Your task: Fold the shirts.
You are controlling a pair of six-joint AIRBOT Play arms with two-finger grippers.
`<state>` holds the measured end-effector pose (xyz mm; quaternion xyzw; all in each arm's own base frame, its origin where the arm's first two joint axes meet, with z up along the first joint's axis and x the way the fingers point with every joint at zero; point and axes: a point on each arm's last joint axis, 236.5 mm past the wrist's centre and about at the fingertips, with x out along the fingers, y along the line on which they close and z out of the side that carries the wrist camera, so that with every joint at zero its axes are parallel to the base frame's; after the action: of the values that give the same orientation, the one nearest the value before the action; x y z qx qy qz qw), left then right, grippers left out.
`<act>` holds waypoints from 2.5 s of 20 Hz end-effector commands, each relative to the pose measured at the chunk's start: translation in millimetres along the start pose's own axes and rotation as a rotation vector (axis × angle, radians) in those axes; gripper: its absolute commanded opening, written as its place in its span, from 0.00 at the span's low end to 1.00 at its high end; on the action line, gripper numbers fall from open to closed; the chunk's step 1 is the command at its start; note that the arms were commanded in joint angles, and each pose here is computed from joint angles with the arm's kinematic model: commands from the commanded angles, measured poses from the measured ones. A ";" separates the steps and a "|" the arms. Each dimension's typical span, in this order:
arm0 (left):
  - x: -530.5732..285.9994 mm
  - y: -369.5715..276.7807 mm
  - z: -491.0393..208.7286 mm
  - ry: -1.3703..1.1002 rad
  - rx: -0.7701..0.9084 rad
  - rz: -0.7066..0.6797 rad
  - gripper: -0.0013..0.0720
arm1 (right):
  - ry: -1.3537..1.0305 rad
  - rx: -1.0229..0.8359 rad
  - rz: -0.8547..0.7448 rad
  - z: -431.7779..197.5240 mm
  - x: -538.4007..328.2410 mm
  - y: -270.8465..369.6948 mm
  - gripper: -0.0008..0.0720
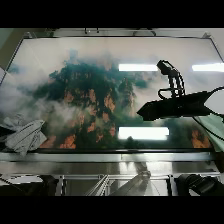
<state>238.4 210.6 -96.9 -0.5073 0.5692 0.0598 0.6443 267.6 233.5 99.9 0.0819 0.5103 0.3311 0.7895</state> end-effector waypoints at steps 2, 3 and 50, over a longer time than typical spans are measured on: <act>47.3 -38.1 9.2 0.052 0.100 -0.088 0.13 | 0.002 0.000 0.001 -0.4 0.4 0.1 0.03; 56.3 -62.5 10.3 0.053 0.162 -0.143 0.04 | 0.001 0.000 0.001 -0.3 0.4 0.1 0.03; 245.2 -282.1 -349.9 0.837 0.840 -0.256 0.01 | 0.289 -0.184 0.026 -32.3 154.6 -79.8 0.03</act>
<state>271.7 -286.1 -81.5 -0.2604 0.6832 -0.4149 0.5415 306.9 254.6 -77.3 -0.0144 0.6068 0.3735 0.7015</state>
